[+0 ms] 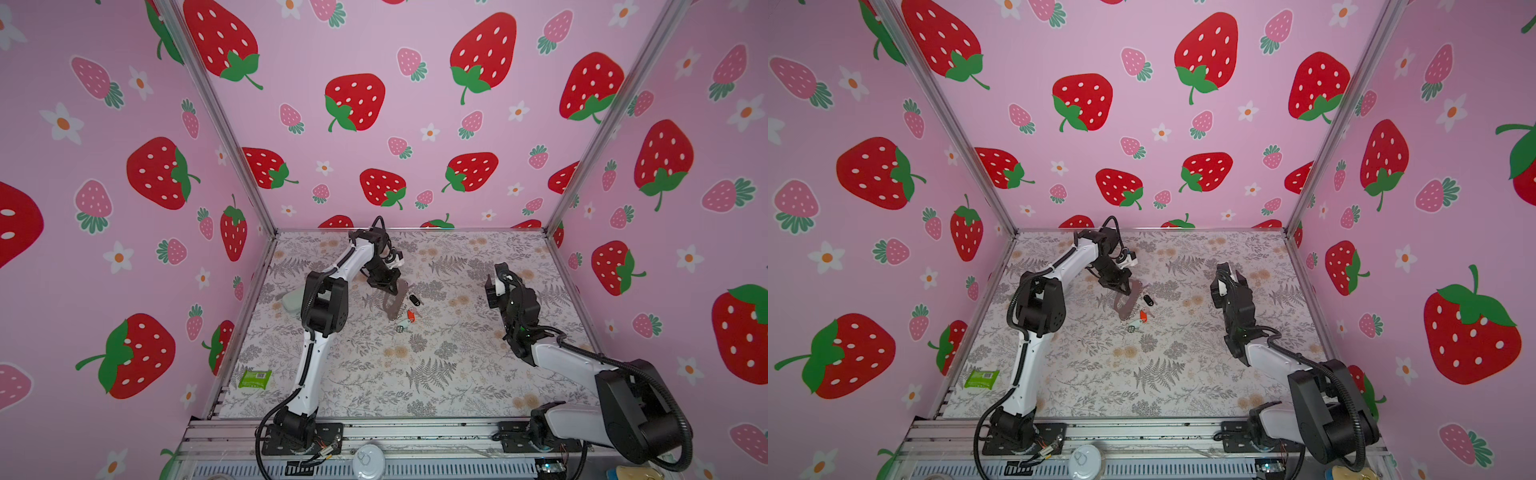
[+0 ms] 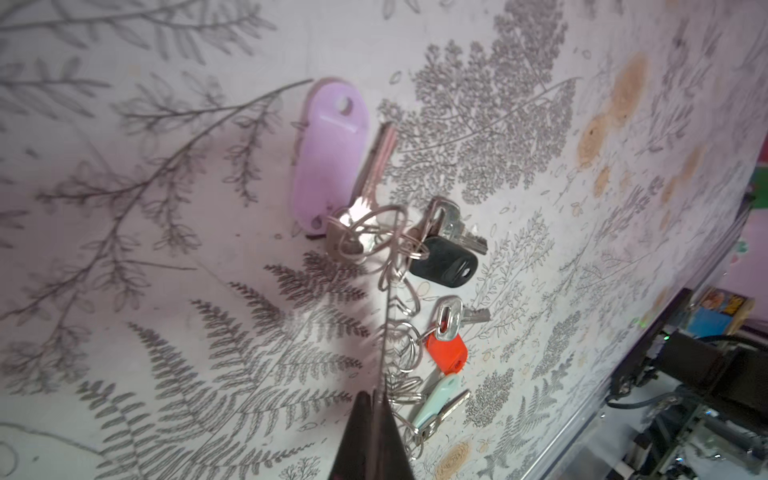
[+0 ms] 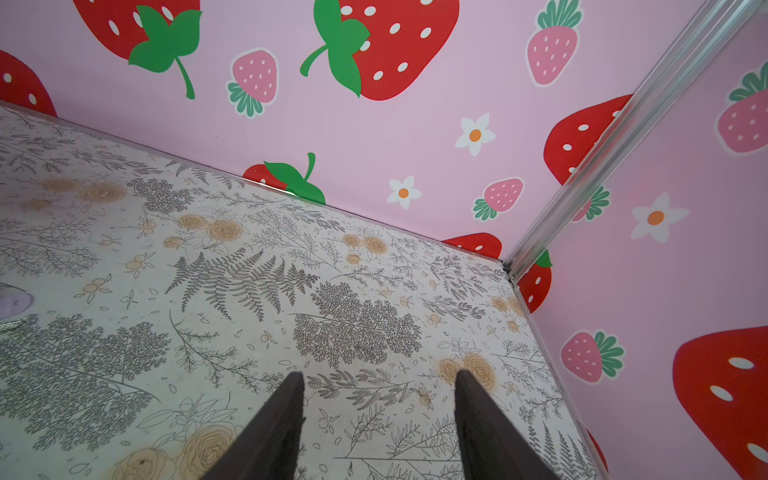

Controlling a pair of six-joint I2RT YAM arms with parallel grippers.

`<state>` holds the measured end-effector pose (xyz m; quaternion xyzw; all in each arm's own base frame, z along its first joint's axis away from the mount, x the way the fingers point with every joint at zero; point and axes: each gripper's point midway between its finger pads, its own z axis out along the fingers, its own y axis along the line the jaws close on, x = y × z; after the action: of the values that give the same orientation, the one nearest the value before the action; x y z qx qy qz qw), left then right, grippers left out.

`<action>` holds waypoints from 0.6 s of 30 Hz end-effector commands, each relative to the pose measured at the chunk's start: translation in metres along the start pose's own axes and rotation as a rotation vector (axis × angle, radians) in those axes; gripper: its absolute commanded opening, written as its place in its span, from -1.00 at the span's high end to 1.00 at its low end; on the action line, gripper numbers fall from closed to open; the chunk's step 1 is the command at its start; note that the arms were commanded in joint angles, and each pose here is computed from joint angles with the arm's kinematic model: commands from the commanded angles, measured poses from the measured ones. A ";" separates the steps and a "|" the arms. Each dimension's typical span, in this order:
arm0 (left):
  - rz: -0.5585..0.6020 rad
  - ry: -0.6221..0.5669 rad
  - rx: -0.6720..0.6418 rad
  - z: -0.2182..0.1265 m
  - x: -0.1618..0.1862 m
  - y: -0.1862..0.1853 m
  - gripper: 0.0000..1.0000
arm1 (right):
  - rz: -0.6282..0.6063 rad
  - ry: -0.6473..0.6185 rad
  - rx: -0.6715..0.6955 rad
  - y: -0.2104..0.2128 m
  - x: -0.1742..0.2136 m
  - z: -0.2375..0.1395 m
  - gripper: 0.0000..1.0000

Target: Put the keys on the keyring

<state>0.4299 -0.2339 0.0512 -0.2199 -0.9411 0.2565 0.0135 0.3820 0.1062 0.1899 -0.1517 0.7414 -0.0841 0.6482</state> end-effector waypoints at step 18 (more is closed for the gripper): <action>-0.140 -0.395 -0.276 -0.105 0.013 0.034 0.01 | 0.055 -0.021 0.063 -0.040 0.015 -0.034 -0.71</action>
<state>0.4334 -0.1580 0.0876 -0.1041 -0.9738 0.1820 -0.0881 0.3558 0.0700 0.1939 -0.1272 0.7356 -0.0901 0.6592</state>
